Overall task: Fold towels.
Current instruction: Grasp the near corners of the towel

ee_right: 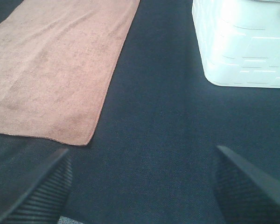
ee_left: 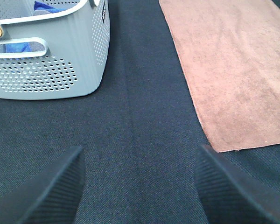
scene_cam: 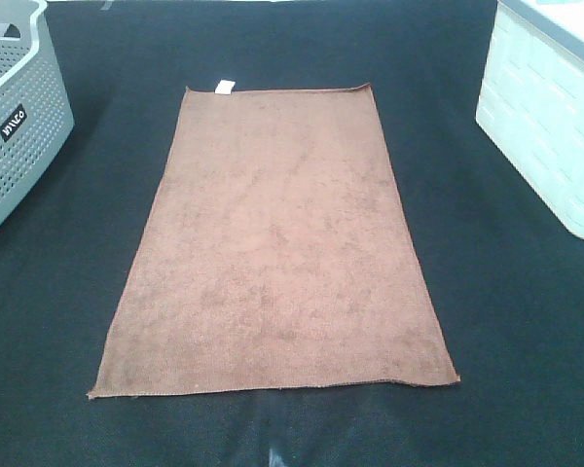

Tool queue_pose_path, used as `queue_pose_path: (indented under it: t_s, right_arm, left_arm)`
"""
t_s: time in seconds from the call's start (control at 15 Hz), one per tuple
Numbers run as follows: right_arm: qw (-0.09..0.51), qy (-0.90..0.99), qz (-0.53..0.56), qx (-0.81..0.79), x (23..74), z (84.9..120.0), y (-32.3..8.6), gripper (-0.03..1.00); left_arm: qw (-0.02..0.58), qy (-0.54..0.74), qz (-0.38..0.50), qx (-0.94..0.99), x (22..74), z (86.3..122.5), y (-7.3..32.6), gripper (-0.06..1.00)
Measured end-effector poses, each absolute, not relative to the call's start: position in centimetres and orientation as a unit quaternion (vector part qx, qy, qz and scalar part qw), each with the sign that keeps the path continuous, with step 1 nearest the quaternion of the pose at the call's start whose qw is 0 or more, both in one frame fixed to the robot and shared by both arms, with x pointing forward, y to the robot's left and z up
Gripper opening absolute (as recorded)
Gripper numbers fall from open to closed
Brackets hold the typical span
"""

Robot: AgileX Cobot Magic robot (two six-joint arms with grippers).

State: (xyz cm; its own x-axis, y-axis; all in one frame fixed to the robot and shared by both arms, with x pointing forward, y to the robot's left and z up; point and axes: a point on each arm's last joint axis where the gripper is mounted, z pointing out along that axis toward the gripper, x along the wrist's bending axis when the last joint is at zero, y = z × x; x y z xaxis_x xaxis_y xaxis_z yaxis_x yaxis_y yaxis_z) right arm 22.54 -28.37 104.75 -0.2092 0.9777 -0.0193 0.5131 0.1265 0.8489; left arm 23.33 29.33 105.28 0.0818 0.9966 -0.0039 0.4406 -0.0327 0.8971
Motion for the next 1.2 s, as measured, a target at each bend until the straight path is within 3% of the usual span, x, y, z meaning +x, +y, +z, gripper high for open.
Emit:
queue_pose_path:
  t_s: [1.2]
  right_arm:
    - [0.312,0.683,0.372,0.546,22.54,104.75,-28.37,0.77]
  left_arm:
    - [0.39,0.576,0.357,0.624,23.33,105.28,29.33,0.64]
